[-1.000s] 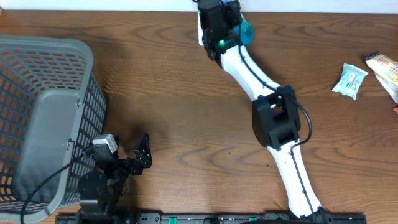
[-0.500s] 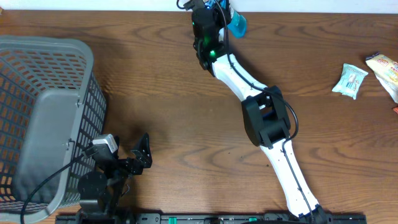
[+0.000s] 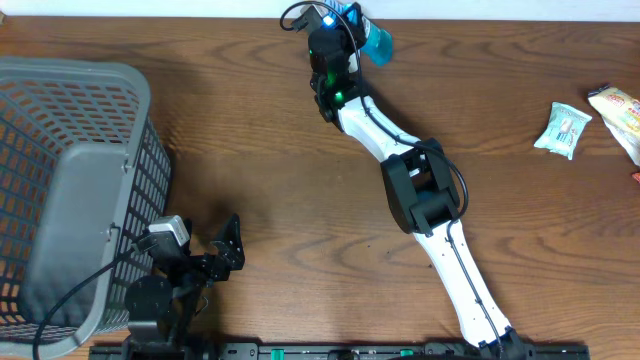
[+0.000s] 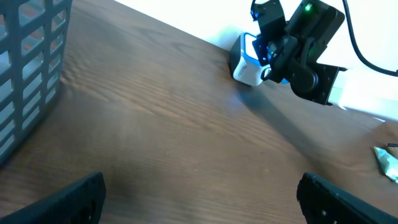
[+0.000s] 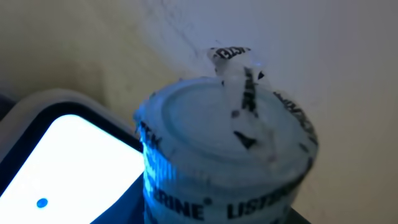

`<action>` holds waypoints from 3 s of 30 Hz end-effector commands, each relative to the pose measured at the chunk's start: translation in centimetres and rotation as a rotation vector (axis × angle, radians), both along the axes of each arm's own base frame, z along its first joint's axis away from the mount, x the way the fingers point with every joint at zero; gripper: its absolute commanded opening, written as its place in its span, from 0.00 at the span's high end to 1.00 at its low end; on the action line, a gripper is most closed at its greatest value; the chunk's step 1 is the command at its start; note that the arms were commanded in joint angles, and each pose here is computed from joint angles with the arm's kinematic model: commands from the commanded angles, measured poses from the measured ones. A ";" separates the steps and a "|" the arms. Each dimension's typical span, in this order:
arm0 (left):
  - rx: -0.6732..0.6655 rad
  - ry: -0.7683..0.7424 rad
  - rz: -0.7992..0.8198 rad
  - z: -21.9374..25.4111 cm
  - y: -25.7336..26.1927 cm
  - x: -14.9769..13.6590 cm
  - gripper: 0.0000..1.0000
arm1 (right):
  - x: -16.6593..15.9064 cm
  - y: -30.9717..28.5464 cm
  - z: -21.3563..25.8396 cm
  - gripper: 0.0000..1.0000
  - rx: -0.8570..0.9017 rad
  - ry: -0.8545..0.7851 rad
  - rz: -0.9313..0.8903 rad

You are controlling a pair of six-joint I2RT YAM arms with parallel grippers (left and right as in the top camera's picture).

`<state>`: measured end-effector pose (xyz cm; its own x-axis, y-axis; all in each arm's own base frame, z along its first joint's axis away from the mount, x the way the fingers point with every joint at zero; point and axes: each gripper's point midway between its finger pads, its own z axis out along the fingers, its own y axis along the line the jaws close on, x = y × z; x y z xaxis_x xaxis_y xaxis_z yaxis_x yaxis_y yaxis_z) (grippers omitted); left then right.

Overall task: Scan the item barcode
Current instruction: 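Lift the Listerine bottle up to the white scanner, then carry the Listerine bottle away to the right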

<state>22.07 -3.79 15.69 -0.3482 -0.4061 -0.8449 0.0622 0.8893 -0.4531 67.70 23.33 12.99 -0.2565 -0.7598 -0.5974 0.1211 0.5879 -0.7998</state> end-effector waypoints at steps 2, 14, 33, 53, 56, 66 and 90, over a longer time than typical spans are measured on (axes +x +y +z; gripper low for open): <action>-0.016 0.000 -0.012 0.1 -0.3 -0.1 0.02 | 0.0 1.0 5.0 0.99 0.072 -0.108 -0.003; -0.016 0.000 -0.012 0.1 -0.3 -0.1 0.02 | -0.3 0.1 7.1 0.99 0.169 -0.048 -0.062; -0.015 0.000 -0.012 0.1 -0.3 -0.1 0.02 | -10.4 -35.6 3.2 0.99 0.244 0.480 -0.816; -0.016 0.000 -0.012 0.1 -0.3 -0.1 0.02 | -17.6 -45.5 -1.5 0.01 0.663 0.605 -0.989; -0.016 0.000 -0.012 0.1 -0.3 -0.1 0.02 | -17.5 -43.6 1.6 0.01 0.740 0.537 -0.962; -0.015 0.000 -0.012 0.1 -0.3 -0.1 0.02 | -20.5 -32.0 18.0 0.01 0.901 0.354 -0.647; -0.016 0.000 -0.012 0.1 -0.3 -0.1 0.02 | -44.2 -20.8 35.2 0.01 0.901 0.257 -0.062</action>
<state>22.07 -3.79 15.69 -0.3482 -0.4061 -0.8449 0.0622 0.8893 -0.4531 24.46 4.17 48.67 -0.4680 0.0117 -0.8837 0.0026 0.9999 0.0118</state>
